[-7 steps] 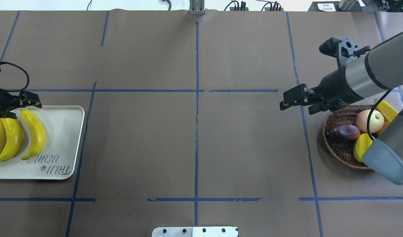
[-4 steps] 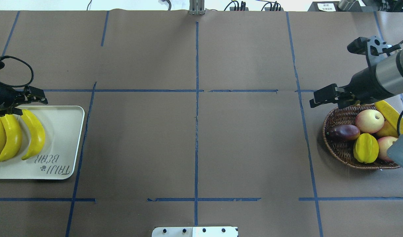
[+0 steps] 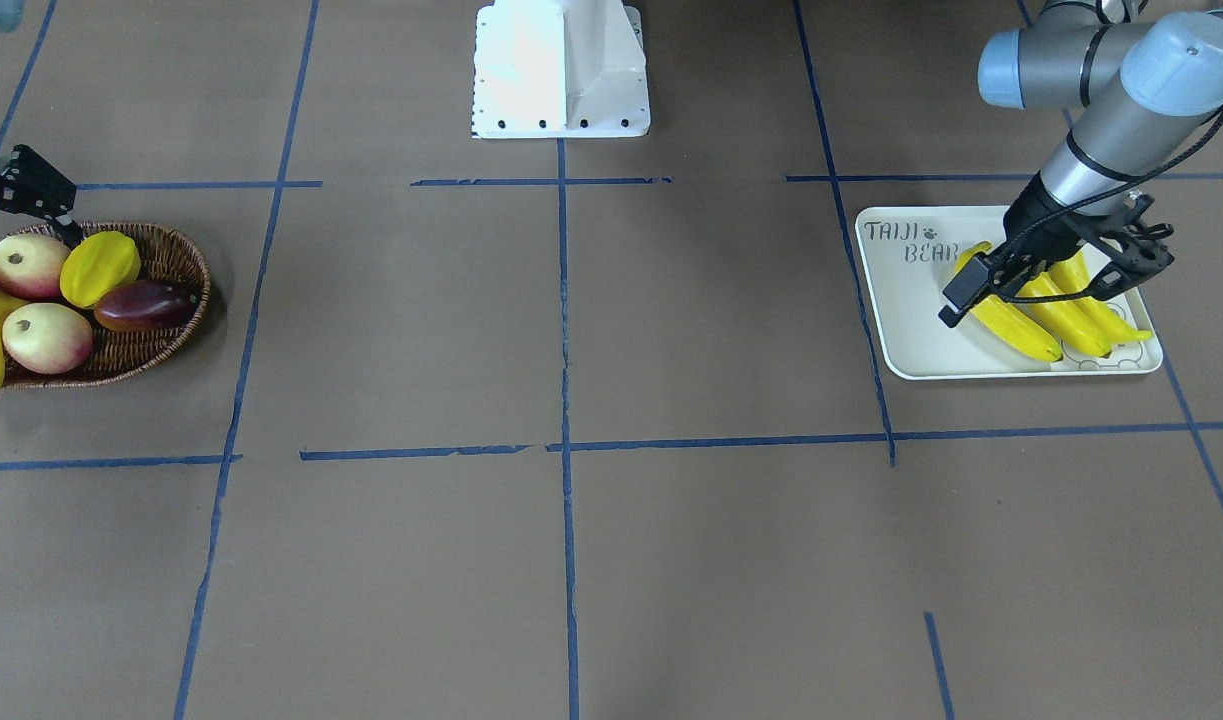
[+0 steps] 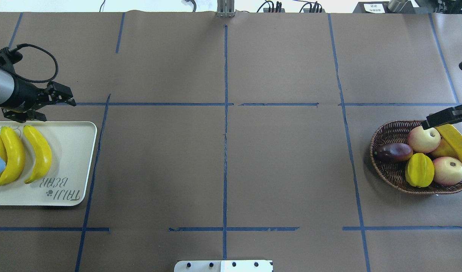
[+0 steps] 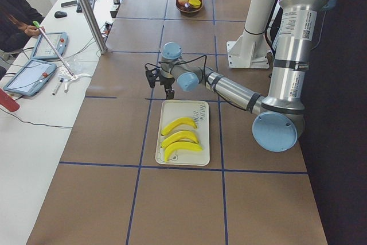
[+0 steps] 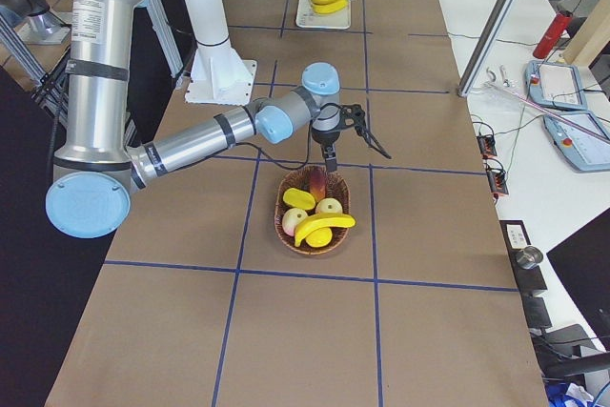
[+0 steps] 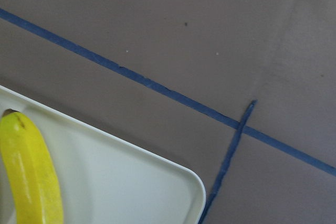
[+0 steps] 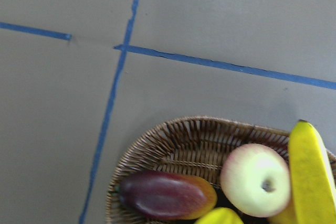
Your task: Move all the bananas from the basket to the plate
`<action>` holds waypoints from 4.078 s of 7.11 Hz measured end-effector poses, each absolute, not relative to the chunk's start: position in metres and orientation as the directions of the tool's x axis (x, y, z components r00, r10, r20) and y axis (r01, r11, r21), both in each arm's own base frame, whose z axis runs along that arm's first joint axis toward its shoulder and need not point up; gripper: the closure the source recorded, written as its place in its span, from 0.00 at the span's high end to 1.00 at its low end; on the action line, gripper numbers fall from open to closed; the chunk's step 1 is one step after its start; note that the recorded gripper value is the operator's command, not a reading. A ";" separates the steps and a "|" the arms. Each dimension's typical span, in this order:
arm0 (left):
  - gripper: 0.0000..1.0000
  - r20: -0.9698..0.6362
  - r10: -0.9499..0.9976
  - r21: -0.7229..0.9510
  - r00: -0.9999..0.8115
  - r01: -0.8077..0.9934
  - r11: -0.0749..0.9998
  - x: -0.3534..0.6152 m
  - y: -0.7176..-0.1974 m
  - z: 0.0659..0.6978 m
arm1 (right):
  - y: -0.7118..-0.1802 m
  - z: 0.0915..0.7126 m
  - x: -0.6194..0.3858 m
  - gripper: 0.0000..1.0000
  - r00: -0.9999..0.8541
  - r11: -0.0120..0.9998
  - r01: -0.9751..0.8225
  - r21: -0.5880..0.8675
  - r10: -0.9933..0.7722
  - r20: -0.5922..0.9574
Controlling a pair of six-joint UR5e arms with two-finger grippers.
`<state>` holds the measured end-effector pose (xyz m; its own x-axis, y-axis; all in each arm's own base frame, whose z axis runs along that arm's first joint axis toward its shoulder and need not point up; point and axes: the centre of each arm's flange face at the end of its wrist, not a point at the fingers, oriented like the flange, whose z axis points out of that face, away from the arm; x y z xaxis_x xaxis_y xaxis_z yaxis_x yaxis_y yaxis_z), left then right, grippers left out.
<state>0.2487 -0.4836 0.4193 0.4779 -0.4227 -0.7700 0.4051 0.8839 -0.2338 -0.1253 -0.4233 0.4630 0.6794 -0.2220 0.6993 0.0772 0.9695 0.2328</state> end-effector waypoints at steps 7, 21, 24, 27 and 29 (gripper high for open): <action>1.00 -0.780 -0.425 -0.249 0.460 0.396 0.884 0.267 -0.484 0.401 | -0.432 0.594 -0.115 1.00 0.785 0.971 0.195 0.136 -0.238 0.573; 1.00 -0.791 -0.414 -0.241 0.450 0.393 0.887 0.269 -0.486 0.390 | -0.425 0.565 -0.123 0.02 0.768 0.965 0.220 0.143 -0.262 0.584; 1.00 -0.791 -0.416 -0.242 0.449 0.394 0.887 0.270 -0.486 0.390 | -0.432 0.503 -0.098 0.00 0.763 0.951 0.243 0.192 -0.310 0.567; 1.00 -0.805 -0.419 -0.257 0.419 0.391 0.884 0.276 -0.492 0.370 | -0.476 0.378 -0.137 0.00 0.573 0.928 0.222 0.300 -0.373 0.730; 1.00 -0.833 -0.447 -0.318 0.326 0.380 0.869 0.310 -0.494 0.307 | -0.484 0.285 -0.198 0.00 0.487 0.947 0.172 0.270 -0.320 0.812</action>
